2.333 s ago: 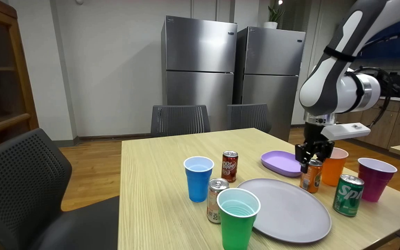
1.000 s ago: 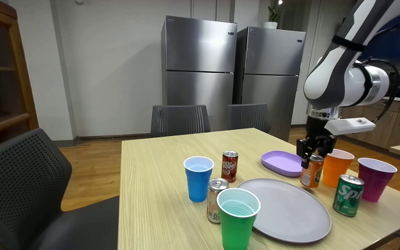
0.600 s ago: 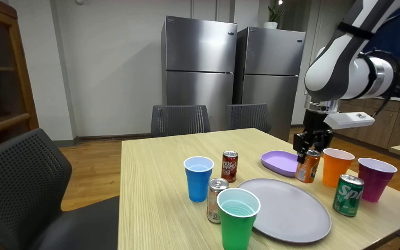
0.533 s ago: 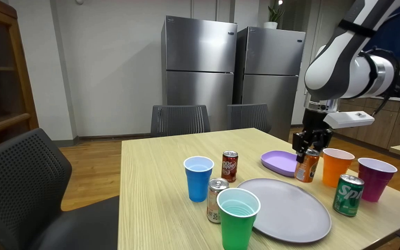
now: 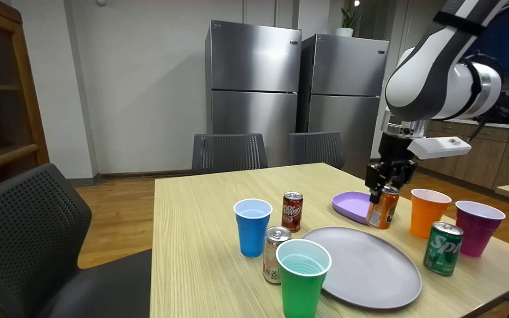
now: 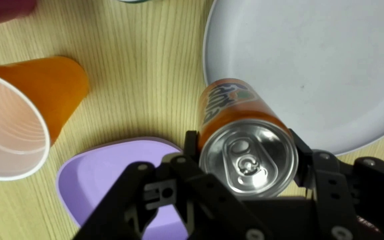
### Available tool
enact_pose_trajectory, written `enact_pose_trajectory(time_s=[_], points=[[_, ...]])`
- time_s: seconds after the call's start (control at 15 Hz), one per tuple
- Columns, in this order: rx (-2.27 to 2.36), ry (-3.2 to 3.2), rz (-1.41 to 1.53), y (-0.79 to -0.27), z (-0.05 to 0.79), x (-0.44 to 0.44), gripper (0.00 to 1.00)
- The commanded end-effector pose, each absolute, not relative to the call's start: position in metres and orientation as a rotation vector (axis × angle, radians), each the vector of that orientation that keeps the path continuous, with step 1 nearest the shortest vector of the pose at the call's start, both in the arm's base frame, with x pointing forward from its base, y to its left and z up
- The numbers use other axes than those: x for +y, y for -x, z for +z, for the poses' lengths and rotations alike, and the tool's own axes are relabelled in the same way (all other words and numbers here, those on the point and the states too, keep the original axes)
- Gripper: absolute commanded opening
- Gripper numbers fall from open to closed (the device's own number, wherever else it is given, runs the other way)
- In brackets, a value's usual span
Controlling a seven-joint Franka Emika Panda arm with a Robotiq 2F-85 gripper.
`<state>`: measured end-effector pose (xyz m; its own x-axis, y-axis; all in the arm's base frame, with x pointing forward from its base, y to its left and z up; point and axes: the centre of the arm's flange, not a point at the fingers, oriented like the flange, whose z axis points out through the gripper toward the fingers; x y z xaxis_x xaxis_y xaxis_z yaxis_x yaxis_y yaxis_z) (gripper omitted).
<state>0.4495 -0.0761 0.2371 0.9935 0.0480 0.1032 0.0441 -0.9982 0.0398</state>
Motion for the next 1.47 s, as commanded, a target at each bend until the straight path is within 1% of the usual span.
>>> enact_pose_trajectory(time_s=[0.0, 0.53, 1.4], points=[[0.052, -3.094, 0.219, -0.458, 0.248, -0.072, 0.38], [0.006, -3.085, 0.259, -0.508, 0.242, -0.097, 0.38], [-0.145, -3.064, 0.257, -0.585, 0.202, -0.164, 0.38]])
